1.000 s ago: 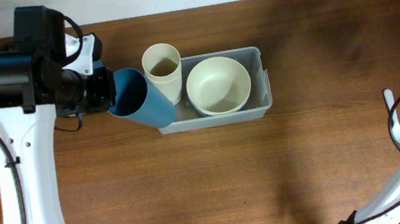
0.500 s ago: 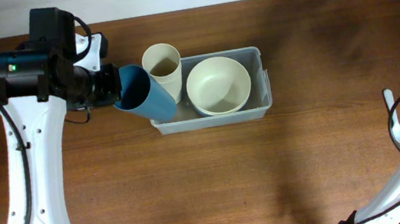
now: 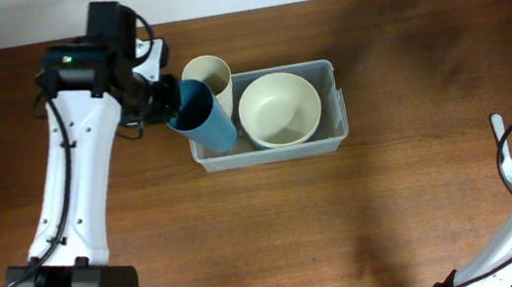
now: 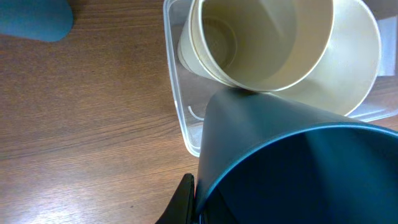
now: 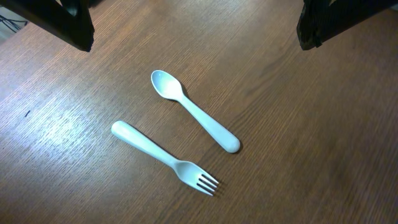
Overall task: Pack container
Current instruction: 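Lower the blue cup upright into the bin beside the cream cups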
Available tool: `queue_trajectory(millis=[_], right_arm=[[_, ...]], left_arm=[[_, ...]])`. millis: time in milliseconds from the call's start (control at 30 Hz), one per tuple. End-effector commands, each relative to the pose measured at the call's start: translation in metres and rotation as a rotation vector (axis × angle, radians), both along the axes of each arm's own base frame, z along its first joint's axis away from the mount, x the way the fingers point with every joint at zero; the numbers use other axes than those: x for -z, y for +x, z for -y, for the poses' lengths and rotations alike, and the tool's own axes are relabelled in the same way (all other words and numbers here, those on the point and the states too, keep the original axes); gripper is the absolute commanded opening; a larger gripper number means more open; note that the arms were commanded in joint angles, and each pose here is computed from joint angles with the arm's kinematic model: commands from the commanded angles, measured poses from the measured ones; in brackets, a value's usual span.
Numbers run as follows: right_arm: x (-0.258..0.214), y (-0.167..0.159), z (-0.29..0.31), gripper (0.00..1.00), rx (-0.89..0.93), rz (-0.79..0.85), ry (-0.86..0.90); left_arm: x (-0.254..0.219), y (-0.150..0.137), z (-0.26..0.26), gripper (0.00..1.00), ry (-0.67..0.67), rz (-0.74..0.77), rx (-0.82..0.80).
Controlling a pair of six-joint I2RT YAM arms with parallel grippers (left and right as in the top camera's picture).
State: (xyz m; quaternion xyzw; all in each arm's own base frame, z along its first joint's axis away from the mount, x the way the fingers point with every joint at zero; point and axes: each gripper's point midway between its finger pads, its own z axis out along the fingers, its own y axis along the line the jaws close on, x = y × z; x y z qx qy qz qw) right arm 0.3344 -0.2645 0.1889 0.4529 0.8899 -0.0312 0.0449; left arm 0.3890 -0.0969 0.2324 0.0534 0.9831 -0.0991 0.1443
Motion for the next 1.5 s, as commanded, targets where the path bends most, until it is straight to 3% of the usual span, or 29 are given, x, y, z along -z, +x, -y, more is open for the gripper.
queue_trajectory(millis=[0, 600, 867, 1333, 1433, 1467], right_arm=[[-0.004, -0.001, -0.001, 0.99, 0.004, 0.000, -0.014], [-0.004, -0.001, -0.001, 0.99, 0.004, 0.000, -0.014], [-0.004, -0.001, -0.001, 0.99, 0.004, 0.000, -0.014], [-0.004, -0.001, -0.001, 0.99, 0.004, 0.000, -0.014], [-0.004, -0.001, -0.001, 0.99, 0.004, 0.000, -0.014], [-0.004, -0.001, -0.001, 0.99, 0.004, 0.000, -0.014]], left_arm=[[0.006, 0.003, -0.006, 0.02, 0.068, 0.003, 0.010], [0.024, 0.011, -0.014, 0.02, 0.130, -0.026, -0.004], [0.023, 0.012, -0.014, 0.19, 0.129, -0.020, -0.005], [0.005, 0.032, -0.019, 0.21, 0.148, 0.081, -0.029], [-0.021, 0.046, -0.047, 0.37, 0.247, 0.172, -0.100], [-0.030, 0.050, -0.057, 0.38, 0.279, 0.200, -0.127]])
